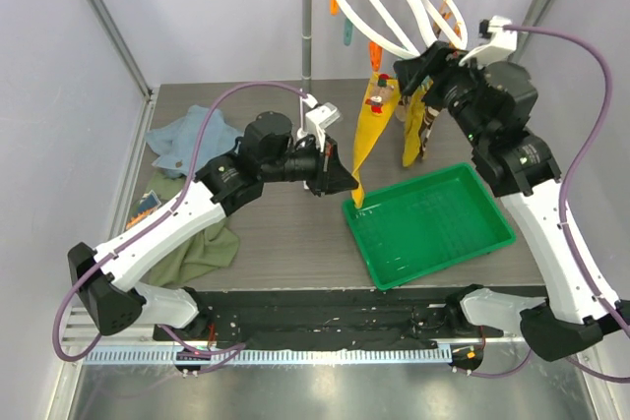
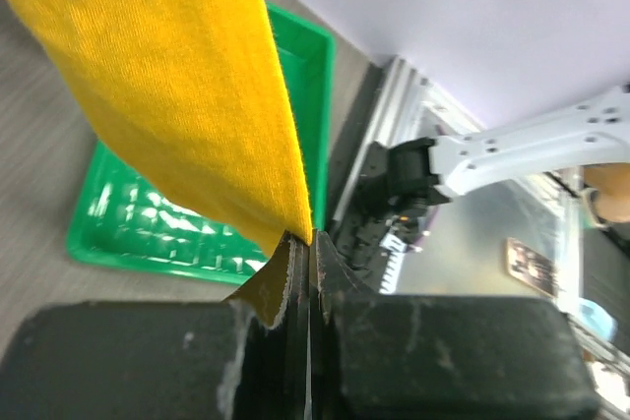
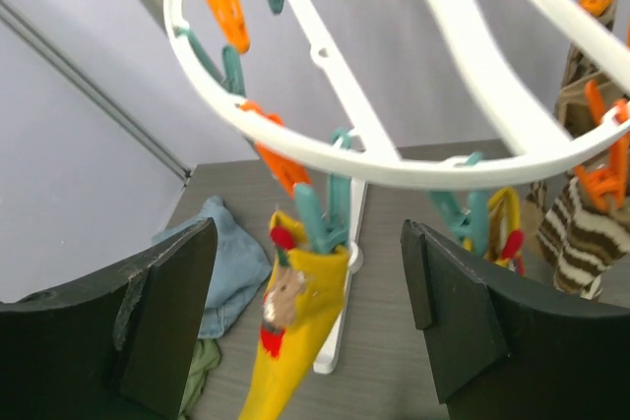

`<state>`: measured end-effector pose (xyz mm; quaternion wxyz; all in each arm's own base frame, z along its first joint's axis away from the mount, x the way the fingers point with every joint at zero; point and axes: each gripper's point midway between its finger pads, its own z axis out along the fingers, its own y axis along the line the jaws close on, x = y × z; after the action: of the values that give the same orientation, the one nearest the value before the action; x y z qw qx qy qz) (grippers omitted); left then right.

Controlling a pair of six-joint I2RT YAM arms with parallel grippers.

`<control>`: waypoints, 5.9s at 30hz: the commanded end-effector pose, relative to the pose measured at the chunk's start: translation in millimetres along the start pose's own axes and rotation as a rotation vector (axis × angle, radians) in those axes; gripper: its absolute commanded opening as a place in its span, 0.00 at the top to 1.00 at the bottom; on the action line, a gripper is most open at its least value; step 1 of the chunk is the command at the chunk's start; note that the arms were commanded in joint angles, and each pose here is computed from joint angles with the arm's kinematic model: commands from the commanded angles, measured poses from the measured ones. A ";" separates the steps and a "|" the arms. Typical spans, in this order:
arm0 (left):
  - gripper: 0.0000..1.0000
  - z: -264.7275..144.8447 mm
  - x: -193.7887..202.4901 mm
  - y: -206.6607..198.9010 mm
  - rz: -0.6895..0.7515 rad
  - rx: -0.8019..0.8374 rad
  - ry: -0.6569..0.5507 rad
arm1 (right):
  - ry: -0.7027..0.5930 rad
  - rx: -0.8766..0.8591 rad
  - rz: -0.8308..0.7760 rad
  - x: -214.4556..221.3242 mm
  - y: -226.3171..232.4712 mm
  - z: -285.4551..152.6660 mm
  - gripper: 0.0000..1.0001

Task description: Remove the socks clipped to the hanger

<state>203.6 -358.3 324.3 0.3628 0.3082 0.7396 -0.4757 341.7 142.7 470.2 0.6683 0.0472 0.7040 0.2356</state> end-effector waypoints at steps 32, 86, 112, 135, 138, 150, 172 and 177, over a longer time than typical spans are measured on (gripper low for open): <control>1.00 -4.9 -2.0 -10.2 -0.184 0.316 0.008 | 0.056 -0.320 -0.010 18.7 11.4 45.2 0.38; 0.32 161.6 71.2 -4.8 -0.310 0.050 0.012 | 0.063 -0.344 0.164 14.7 23.2 33.7 0.94; 0.09 152.4 -63.1 106.6 0.151 -0.486 -0.280 | 0.060 -0.400 0.233 -1.0 39.9 15.1 0.93; 1.00 164.1 -60.3 82.4 0.174 -0.297 -0.356 | 0.046 -0.337 0.258 3.7 27.0 8.0 0.78; 1.00 159.7 -56.3 78.7 0.158 -0.286 -0.347 | 0.034 -0.326 0.241 -0.9 26.1 5.4 0.63; 1.00 122.6 -40.2 61.1 0.139 -0.249 -0.320 | 0.071 -0.020 0.086 9.8 -28.7 -35.3 0.36; 1.00 71.5 -25.6 36.8 0.202 -0.273 -0.196 | 0.073 0.245 -0.097 -6.8 -47.7 -16.0 0.37; 1.00 70.8 -24.6 33.3 0.217 -0.269 -0.187 | 0.045 0.291 -0.120 -6.8 -35.7 -3.5 0.35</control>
<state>269.4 -418.0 283.8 0.5003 0.2787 0.7424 -0.3476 339.3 112.2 440.4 0.6206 0.0690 0.7708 0.1261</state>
